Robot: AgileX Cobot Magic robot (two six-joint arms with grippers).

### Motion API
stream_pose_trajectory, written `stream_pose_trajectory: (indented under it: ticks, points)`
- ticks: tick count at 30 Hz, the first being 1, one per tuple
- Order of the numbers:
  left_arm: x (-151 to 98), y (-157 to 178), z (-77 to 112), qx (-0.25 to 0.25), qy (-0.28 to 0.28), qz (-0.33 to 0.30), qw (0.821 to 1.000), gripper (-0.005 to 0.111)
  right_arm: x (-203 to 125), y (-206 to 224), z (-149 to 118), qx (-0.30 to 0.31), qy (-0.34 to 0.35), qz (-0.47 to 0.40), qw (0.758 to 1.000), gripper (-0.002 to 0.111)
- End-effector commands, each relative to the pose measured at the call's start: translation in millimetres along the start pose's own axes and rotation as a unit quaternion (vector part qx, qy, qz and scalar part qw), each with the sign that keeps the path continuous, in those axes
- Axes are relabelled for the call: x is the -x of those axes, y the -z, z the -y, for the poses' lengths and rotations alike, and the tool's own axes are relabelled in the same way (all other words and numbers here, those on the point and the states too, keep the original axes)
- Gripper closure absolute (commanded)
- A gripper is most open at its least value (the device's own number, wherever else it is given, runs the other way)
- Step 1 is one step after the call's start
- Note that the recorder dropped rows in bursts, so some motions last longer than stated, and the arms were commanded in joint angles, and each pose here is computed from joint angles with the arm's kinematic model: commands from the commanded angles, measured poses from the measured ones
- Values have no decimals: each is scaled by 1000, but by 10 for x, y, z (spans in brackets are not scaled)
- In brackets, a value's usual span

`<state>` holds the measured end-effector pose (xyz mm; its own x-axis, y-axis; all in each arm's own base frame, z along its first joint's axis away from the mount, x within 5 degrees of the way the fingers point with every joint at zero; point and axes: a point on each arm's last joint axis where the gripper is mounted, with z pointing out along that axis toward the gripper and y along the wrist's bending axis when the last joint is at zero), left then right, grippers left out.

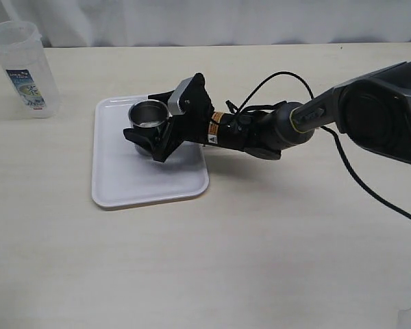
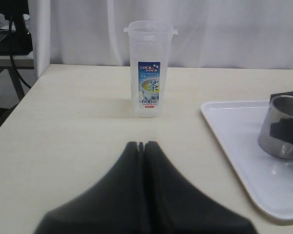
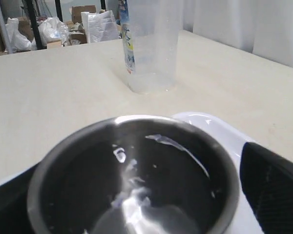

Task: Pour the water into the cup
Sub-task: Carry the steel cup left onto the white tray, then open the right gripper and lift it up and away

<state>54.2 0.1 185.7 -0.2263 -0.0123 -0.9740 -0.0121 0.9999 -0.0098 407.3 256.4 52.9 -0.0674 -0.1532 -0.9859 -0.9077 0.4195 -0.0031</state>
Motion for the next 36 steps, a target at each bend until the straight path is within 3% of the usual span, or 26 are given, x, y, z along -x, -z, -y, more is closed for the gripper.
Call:
stream_pose_trajectory:
  ticks: [1, 12, 20, 25, 29, 31, 32, 36]
  points:
    - [-4, -1, -2, 1, -2, 3, 1000, 107, 37, -5, 15, -7, 9, -3, 1000, 21]
    - [-4, -1, -2, 1, -2, 3, 1000, 107, 72, -4, -3, 3, 15, 7, 1000, 21]
    - [-4, -1, -2, 1, -2, 3, 1000, 107, 269, 13, 12, 1, 28, 20, 999, 21]
    - [-4, -1, -2, 1, -2, 3, 1000, 107, 646, 63, 6, 7, 49, 41, 998, 21]
    - [-4, -1, -2, 1, -2, 3, 1000, 107, 1287, 222, -27, 1, 53, 80, 995, 22]
    - [-4, -1, -2, 1, -2, 3, 1000, 107, 1601, 373, -68, -22, 68, 78, 994, 35]
    - [-4, -1, -2, 1, -2, 3, 1000, 107, 1789, 493, -87, -48, 63, 64, 995, 51]
    - [-4, -1, -2, 1, -2, 3, 1000, 107, 2142, 802, -175, -101, 46, 37, 993, 86]
